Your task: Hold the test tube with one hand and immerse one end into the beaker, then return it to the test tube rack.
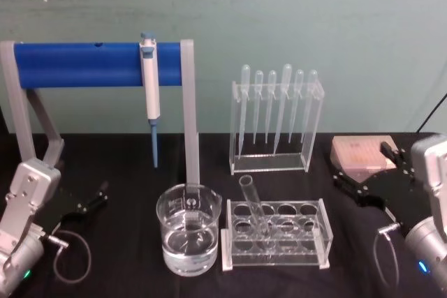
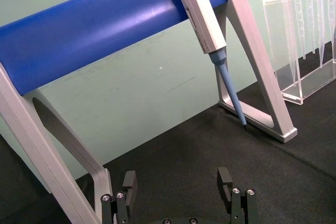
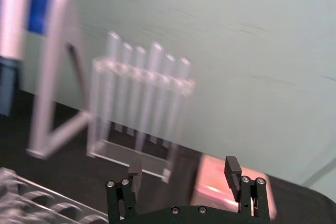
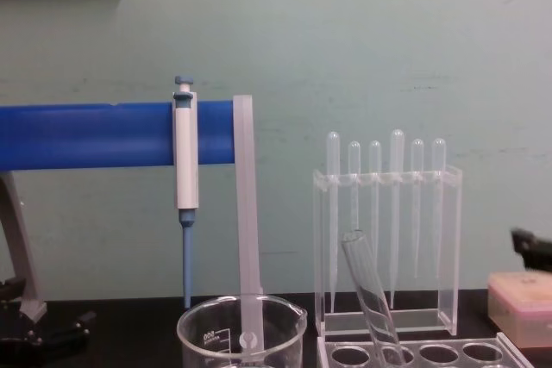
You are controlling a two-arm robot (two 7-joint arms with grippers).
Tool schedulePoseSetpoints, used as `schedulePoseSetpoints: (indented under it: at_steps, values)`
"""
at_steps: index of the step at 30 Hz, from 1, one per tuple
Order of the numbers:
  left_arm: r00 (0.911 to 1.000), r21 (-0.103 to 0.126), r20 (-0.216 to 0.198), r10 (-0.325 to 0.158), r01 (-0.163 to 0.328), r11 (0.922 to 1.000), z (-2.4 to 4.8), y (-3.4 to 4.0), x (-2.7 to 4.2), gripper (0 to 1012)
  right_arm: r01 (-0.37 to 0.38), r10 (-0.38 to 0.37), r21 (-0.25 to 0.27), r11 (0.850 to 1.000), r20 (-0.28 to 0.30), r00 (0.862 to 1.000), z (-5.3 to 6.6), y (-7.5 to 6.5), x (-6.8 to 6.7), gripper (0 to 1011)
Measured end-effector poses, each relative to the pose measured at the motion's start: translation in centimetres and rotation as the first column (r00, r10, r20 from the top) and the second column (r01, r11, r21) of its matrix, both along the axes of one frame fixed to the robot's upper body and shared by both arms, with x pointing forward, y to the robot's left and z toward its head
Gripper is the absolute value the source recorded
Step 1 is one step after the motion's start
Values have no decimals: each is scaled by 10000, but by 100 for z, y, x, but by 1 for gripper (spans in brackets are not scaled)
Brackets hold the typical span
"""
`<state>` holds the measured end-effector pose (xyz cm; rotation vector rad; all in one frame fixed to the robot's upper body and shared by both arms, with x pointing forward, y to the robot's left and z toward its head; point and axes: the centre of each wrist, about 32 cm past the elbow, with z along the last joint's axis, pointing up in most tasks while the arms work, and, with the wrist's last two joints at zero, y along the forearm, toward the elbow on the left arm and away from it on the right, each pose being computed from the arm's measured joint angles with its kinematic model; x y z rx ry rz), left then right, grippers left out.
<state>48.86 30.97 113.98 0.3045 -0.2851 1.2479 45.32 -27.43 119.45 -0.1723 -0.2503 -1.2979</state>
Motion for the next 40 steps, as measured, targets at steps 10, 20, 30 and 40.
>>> schedulePoseSetpoints:
  at_steps: [10,20,30,40]
  values:
    - [10000,0,0,0,0,10000,0,0,0,1000,1682,-1677,-158,9856,285,9854,-554,-77,5,1002]
    - [10000,0,0,0,0,10000,0,0,0,1000,1706,-1706,-77,9853,-23,9853,-631,-162,33,1002]
    - [10000,0,1,0,0,10000,0,0,0,1000,1432,-1433,-106,9896,-103,9896,-660,-158,50,1002]
    - [10000,0,0,0,0,10000,0,0,0,1000,1420,-1421,-91,9898,-94,9898,-654,-162,49,1002]
